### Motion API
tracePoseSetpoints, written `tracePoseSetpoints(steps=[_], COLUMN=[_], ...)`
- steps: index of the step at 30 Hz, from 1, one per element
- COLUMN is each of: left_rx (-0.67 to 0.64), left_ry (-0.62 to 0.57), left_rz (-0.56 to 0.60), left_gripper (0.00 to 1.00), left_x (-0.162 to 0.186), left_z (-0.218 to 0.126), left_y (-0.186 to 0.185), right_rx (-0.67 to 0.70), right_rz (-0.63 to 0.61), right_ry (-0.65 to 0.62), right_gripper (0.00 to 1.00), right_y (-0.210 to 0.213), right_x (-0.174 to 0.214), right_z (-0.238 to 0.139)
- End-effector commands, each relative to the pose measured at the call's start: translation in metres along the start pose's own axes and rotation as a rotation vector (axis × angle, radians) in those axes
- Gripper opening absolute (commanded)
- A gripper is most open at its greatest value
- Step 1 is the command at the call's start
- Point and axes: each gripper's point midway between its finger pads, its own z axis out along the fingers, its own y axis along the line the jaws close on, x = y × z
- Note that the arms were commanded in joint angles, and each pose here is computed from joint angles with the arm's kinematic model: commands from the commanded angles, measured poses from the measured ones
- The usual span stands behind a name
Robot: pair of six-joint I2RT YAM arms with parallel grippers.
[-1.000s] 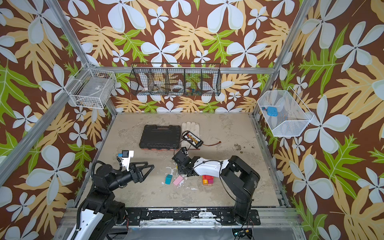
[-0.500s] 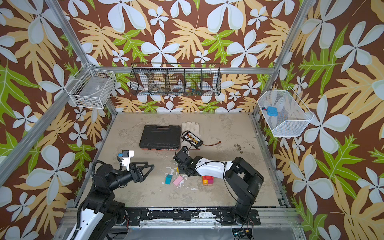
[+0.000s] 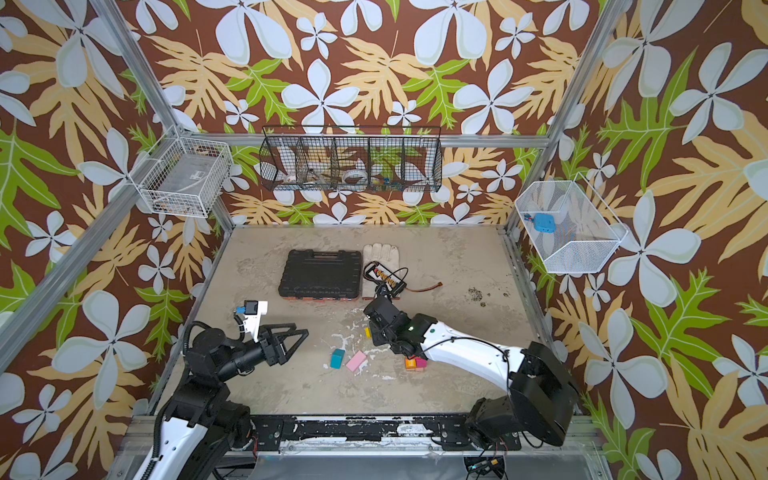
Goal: Build the wood block tower
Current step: 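Carry the yellow arch block over the stack with the right gripper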
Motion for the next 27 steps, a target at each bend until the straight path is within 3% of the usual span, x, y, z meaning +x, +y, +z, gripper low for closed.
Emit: tracePoseSetpoints(steps=[1,7,12,17,21,27], left_rx=[0.027,0.027,0.029,0.028,0.03,0.037], left_ry=[-0.01,-0.006,-0.013,-0.007,-0.01,-0.008], left_rz=[0.016,0.014,0.018,0.014,0.017,0.017], left_gripper=[1.0,1.0,1.0,1.0,1.0,1.0], left_x=[-0.003,-0.003,-0.003,-0.002,-0.003,-0.002], left_z=[-0.001,0.0,-0.001,0.0,-0.001,-0.001], left_y=[-0.006,-0.006,-0.007,-0.006,-0.006,-0.008], right_rx=[0.043,0.05,0.079,0.007,0.061,0.033], right_rz=[-0.053,-0.063,-0.079,-0.122,-0.124,-0.103], right_ry=[0.005,-0.025,-0.051,-0.135,-0.123,-0.147], right_gripper=[0.0,0.0,0.0,0.0,0.0,0.0], right_y=[-0.02,-0.039,-0.048,-0.04,-0.05,-0.052], right_x=[0.006,0.012,0.012,0.004,0.003,0.006], right_z=[-0.017,-0.044,-0.05,-0.057,-0.06,-0.065])
